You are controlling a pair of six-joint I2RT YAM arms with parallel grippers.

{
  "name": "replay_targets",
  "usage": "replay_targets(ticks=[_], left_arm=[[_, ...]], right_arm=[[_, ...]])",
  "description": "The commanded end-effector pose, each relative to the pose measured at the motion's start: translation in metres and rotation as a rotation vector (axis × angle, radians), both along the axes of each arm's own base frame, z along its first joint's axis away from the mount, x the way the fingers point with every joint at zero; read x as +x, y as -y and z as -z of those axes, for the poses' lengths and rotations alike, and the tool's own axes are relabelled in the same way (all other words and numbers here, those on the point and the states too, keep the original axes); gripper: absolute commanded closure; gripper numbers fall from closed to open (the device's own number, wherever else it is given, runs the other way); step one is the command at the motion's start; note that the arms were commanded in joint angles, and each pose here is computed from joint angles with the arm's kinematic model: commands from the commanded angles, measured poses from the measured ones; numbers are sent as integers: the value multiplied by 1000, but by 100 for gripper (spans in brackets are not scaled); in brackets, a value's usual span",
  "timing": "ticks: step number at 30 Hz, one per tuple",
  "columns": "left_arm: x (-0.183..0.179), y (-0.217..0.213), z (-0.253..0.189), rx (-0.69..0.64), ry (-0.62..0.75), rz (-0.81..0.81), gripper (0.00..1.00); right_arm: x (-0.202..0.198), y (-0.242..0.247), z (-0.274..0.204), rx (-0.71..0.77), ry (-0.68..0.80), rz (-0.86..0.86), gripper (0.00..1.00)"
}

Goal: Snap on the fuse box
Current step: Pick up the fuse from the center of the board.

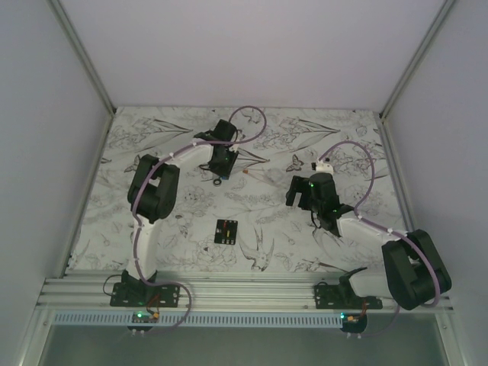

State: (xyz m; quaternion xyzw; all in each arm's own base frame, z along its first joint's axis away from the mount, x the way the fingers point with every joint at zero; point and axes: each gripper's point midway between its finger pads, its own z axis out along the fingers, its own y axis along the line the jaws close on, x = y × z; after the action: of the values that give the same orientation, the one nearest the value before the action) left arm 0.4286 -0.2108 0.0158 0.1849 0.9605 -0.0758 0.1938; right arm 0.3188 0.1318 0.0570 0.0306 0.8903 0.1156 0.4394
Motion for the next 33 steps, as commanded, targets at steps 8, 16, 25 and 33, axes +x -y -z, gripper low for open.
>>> replay_targets(ticks=[8, 16, 25, 33], left_arm=[[-33, -19, 17, 188, -70, -105, 65], [-40, -21, 25, 210, -98, -186, 66], [-56, -5, 20, 157, -126, -192, 71], [-79, 16, -3, 135, -87, -176, 74]], right_arm=[[11, -5, -15, 37, 48, 4, 1], [10, -5, -20, 42, 59, 4, 0], [10, -4, -20, 44, 61, 5, 0], [9, -8, -24, 60, 67, -8, 0]])
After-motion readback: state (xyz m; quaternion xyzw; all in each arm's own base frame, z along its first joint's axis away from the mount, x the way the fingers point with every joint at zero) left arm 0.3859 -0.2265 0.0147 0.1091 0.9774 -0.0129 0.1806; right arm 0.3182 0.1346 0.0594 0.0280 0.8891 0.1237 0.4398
